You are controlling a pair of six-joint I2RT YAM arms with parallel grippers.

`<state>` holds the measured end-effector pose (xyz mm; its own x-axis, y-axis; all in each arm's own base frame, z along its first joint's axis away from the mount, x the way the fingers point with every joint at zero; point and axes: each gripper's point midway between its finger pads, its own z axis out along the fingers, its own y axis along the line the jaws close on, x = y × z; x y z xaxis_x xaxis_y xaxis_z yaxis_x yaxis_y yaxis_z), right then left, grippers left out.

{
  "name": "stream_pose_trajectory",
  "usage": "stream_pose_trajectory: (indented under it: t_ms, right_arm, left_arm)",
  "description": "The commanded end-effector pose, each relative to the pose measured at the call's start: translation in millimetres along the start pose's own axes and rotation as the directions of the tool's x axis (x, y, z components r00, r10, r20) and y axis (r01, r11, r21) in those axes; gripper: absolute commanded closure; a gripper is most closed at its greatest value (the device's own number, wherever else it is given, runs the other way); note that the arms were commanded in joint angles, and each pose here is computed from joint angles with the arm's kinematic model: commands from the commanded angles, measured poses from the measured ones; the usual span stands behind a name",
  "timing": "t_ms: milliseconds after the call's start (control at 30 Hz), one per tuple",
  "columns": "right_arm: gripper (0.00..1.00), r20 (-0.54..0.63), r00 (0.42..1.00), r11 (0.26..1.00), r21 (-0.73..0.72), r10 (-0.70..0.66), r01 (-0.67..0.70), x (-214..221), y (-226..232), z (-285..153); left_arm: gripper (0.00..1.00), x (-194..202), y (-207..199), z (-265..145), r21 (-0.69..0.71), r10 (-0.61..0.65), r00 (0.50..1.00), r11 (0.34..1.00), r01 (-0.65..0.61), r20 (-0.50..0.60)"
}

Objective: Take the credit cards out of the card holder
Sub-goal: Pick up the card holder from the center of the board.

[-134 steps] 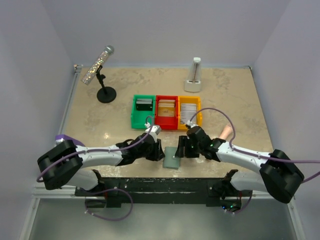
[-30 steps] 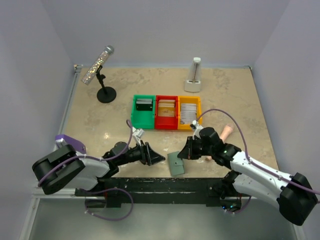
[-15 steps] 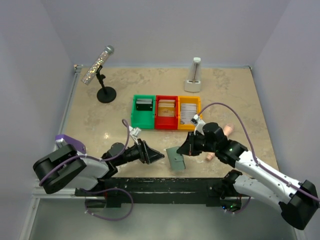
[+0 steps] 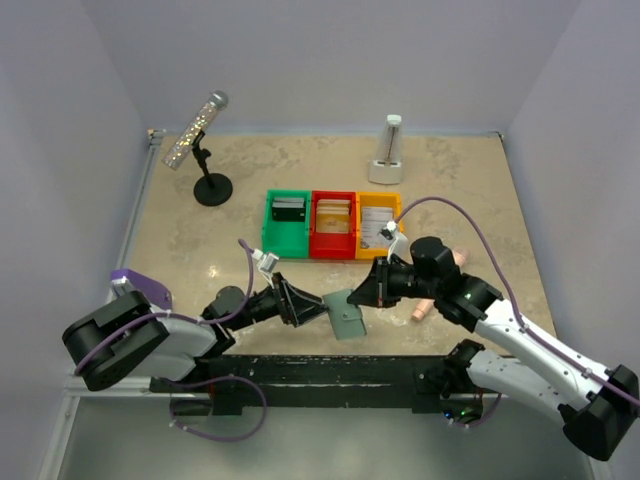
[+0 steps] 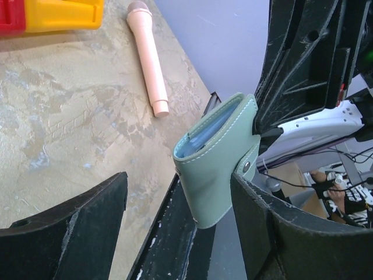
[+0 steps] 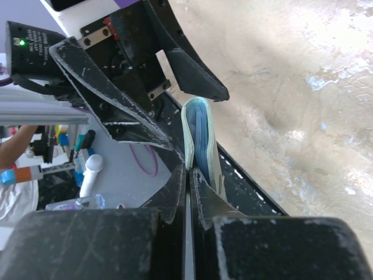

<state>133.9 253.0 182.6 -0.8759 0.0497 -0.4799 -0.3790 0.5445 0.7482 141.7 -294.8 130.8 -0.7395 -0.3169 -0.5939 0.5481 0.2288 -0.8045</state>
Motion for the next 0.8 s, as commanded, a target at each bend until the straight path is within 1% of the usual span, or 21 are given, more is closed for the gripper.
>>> stream_pose_trajectory:
  t_ms: [0,133,300,500,533,600,700,767]
  right_arm:
    - [1.0,0.017,1.0,0.993,-0.117,-0.01,0.012,-12.6,35.4,-8.4]
    - [1.0,0.01,1.0,0.99,-0.138,0.002,0.0,-14.3,38.9,-4.8]
    - [1.0,0.003,1.0,0.989,-0.15,0.002,-0.002,-14.8,40.7,-1.9]
    - [1.0,-0.007,1.0,0.987,-0.158,0.003,-0.004,-15.9,41.0,3.2]
    - [1.0,-0.011,1.0,0.988,-0.157,0.006,-0.008,-16.0,40.4,4.3]
    - [1.0,-0.015,1.0,0.988,-0.157,0.008,-0.01,-15.0,39.3,6.1]
    - [1.0,-0.012,1.0,0.988,-0.153,0.003,-0.005,-14.5,37.6,6.2]
    - [1.0,-0.013,1.0,0.99,-0.143,0.001,-0.003,-13.0,35.0,5.8]
  left_arm:
    - [0.24,-20.7,-28.3,-0.3,0.118,0.071,0.994,0.99,-0.08,0.081]
    - [0.24,-24.8,-41.6,4.2,0.169,0.079,0.994,0.981,-0.091,0.077]
    - [0.28,-25.3,-56.2,6.0,0.233,0.074,0.995,0.969,-0.086,0.059]
    - [0.34,-23.3,-64.7,9.6,0.288,0.049,0.998,0.956,-0.057,0.036]
    - [0.35,-22.7,-66.6,10.1,0.299,0.045,0.999,0.953,-0.052,0.029]
    - [0.44,-20.6,-68.7,12.6,0.313,0.045,0.999,0.949,-0.045,0.008]
    - [0.52,-20.3,-68.1,12.8,0.312,0.046,0.999,0.949,-0.046,0.007]
    - [0.54,-21.8,-68.0,11.1,0.308,0.048,0.999,0.95,-0.052,0.02]
